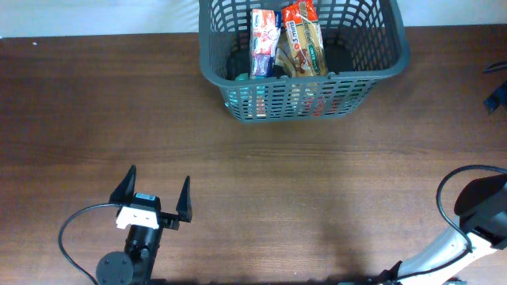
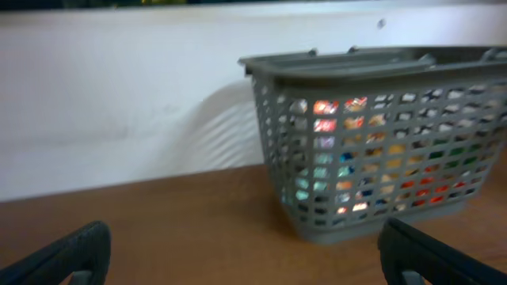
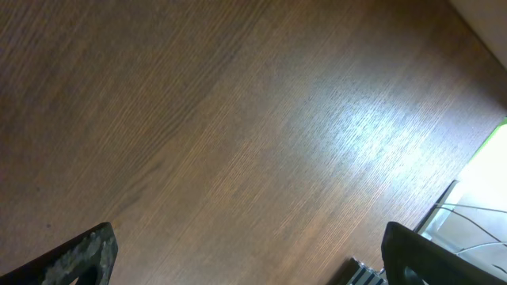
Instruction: Pack container
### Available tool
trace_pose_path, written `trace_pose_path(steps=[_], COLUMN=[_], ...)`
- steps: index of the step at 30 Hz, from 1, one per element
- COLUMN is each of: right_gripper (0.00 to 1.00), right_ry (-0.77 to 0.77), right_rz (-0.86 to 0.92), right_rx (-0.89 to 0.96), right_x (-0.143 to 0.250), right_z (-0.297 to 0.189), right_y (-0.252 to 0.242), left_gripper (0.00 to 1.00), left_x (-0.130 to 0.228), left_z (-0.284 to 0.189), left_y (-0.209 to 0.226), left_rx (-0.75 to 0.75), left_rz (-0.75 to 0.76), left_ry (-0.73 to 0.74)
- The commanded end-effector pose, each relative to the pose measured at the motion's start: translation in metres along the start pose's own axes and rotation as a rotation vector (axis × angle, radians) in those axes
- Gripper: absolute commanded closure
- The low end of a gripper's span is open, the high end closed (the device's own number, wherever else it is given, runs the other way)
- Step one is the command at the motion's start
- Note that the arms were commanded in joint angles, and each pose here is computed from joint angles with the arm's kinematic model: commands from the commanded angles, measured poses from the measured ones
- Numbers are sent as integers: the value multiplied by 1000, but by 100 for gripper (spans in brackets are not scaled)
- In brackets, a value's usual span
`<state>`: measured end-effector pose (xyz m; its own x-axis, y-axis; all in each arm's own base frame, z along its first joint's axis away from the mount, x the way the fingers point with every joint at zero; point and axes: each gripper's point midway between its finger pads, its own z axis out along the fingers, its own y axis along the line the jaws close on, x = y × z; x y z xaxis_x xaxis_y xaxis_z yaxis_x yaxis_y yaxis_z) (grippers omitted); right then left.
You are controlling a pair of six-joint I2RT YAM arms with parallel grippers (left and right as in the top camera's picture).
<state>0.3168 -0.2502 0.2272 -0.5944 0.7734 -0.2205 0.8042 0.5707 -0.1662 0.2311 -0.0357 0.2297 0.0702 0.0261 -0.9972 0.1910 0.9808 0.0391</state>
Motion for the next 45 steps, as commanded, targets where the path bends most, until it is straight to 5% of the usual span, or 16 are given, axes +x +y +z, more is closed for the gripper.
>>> trace_pose_path(steps=[1, 16, 45], right_gripper=[1, 1, 1], right_ry=[3, 3, 3], right_rz=[12, 12, 12], right_rx=[0, 0, 0], right_x=[0, 0, 0], right_z=[2, 2, 2], right_y=[0, 0, 0], left_gripper=[1, 1, 1], left_x=[15, 71, 71], left_z=[2, 6, 6], left_y=[7, 6, 6], left_rx=[-44, -41, -39], left_rz=[-22, -49, -22], left_ry=[25, 145, 145])
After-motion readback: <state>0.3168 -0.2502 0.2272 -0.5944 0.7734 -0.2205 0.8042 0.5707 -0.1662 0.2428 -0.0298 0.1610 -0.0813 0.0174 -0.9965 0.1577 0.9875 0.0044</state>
